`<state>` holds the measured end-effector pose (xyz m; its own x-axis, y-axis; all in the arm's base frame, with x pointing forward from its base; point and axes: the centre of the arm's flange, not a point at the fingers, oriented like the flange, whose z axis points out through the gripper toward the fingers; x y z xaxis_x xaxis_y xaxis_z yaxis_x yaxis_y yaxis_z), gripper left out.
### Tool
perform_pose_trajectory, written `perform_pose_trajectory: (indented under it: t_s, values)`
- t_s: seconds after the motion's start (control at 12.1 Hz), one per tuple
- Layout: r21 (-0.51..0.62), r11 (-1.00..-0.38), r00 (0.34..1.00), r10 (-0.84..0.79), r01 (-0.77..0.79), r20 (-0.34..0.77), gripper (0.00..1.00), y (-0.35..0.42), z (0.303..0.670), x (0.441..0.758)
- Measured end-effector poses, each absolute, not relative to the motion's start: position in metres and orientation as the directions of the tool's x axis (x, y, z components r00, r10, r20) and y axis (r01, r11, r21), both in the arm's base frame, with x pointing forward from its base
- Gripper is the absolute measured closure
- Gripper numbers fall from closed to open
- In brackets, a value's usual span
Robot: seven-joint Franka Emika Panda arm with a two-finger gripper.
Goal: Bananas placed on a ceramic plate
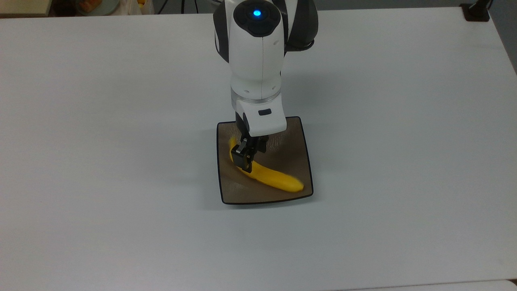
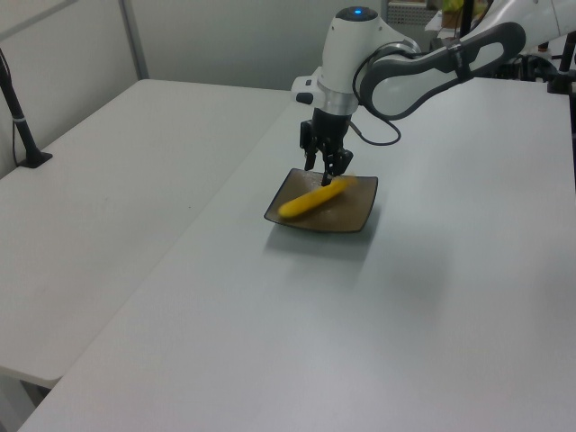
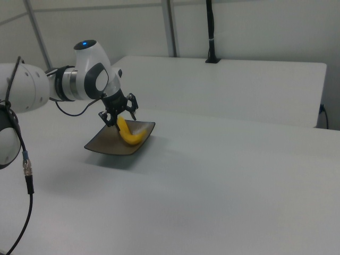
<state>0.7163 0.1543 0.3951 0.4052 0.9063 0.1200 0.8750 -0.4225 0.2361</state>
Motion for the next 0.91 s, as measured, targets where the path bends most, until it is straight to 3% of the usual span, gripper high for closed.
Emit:
perform_pose_trajectory:
  t_s: [0.25,0.58,0.91]
  values:
    - [0.238,-0.443,0.424,0.896,0.864,0.129,0.00,0.154,0.398,0.717]
    - [0.226,-0.654,0.629,0.756,0.722,0.180,0.00,0.146,0.474,0.699]
    - [0.161,-0.814,0.823,0.568,0.558,0.022,0.00,0.108,0.573,0.616]
